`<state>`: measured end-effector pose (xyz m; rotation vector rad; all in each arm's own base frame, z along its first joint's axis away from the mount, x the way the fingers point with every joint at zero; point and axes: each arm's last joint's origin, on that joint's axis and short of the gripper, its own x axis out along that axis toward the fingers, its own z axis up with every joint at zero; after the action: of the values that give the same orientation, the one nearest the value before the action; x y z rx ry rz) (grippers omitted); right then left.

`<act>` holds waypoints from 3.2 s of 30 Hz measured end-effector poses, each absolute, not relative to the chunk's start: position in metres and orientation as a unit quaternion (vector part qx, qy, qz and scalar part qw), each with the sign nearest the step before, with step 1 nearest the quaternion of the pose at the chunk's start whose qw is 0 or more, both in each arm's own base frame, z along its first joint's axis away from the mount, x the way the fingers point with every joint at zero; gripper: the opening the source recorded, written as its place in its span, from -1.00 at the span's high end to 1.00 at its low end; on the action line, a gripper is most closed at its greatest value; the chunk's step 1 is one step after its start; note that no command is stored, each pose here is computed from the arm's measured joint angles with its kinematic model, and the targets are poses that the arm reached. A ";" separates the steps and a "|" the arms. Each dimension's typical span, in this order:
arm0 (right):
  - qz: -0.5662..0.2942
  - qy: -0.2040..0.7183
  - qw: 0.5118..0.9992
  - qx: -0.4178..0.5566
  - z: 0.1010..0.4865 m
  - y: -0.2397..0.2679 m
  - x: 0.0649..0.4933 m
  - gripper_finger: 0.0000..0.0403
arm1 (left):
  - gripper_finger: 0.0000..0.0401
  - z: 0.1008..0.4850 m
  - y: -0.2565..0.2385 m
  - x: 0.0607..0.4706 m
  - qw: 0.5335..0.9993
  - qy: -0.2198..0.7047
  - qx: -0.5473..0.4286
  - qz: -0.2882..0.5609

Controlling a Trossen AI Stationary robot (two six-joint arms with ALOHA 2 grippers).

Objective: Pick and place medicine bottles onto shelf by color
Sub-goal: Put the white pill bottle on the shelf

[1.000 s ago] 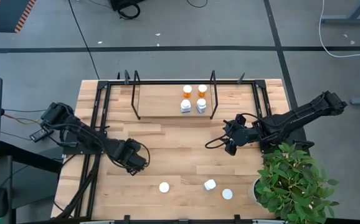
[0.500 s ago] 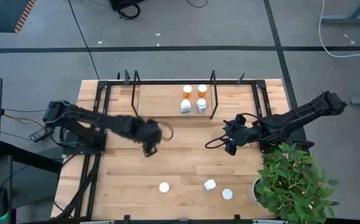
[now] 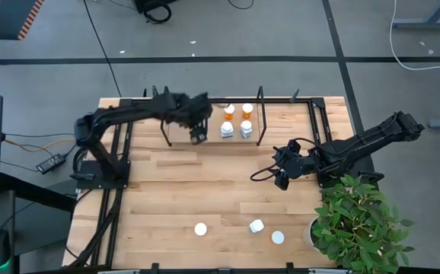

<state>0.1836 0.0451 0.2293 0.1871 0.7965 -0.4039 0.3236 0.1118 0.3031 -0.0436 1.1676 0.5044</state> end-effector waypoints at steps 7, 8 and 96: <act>-0.197 0.384 0.897 0.093 0.229 0.045 0.184 -0.32 | -0.21 0.284 0.165 0.349 0.767 0.597 -0.009 0.235; -0.197 0.384 0.897 0.094 0.229 0.045 0.184 -0.32 | -0.21 0.280 0.171 0.352 0.763 0.603 -0.008 0.234; -0.210 0.375 0.901 0.062 0.230 0.043 0.184 -0.32 | -0.38 0.226 0.225 0.373 0.747 0.617 -0.087 0.232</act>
<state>0.1839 0.0435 0.2301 0.1283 0.7760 -0.4348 0.3731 0.2253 0.2257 -0.1898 1.3507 0.5080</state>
